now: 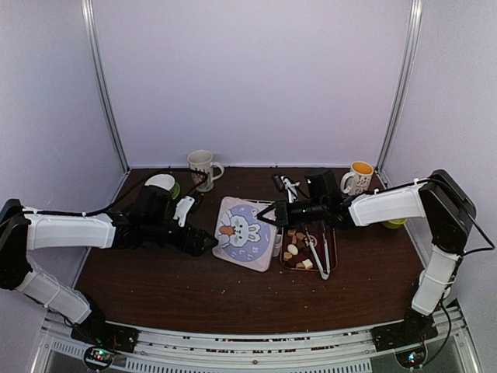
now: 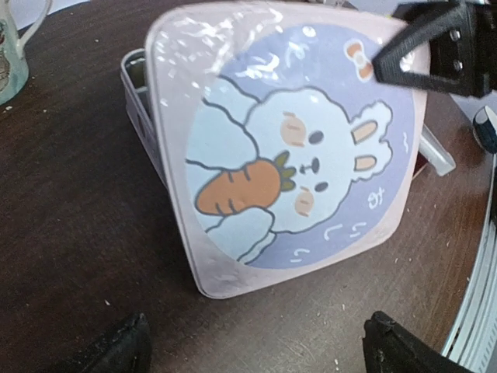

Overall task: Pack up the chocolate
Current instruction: Put down the box lid at the center of the board.

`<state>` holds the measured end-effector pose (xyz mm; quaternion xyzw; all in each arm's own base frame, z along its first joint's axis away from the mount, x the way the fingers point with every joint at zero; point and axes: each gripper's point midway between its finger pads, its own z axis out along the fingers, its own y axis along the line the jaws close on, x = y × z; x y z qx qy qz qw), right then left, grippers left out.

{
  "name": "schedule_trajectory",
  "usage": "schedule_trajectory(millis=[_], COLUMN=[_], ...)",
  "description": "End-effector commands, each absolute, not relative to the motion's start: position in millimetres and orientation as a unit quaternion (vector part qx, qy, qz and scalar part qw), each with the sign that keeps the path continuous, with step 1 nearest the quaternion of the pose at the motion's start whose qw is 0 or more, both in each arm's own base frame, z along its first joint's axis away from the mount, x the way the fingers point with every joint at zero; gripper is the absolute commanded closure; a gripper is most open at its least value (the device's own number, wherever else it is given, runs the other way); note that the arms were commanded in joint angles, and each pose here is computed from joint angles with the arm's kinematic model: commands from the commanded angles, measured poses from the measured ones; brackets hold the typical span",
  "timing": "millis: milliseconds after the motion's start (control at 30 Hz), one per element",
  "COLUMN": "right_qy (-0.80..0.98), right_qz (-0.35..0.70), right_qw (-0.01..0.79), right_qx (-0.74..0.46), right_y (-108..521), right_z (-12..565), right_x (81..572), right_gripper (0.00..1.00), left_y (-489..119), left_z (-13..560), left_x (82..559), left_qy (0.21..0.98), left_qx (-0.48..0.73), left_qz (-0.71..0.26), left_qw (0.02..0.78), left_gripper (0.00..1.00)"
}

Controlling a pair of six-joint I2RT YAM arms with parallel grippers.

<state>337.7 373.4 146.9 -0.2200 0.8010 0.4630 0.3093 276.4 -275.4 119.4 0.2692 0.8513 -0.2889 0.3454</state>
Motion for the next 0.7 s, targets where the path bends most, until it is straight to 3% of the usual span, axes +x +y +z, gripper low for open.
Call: schedule_trajectory(millis=[0,267,667], right_qy=[0.838,0.836,0.781], right_qz=[0.396,0.406,0.488], right_qw=[0.318,0.307,0.314], right_qx=[-0.199,-0.202,-0.231], right_y=[349.8,348.1,357.4], right_z=[118.0,122.0,204.2], right_x=[366.3,371.0,353.1], right_gripper=[0.83,0.84,0.92], left_y=[-275.2,-269.3,-269.0], left_z=[88.0,74.4,107.2], left_x=[259.0,273.2,278.4], left_qy=[0.857,0.865,0.851], left_qx=[0.325,0.307,0.291], left_qz=[-0.24,-0.205,-0.217], left_qw=[0.319,0.341,0.38], left_gripper=[0.02,0.02,0.02])
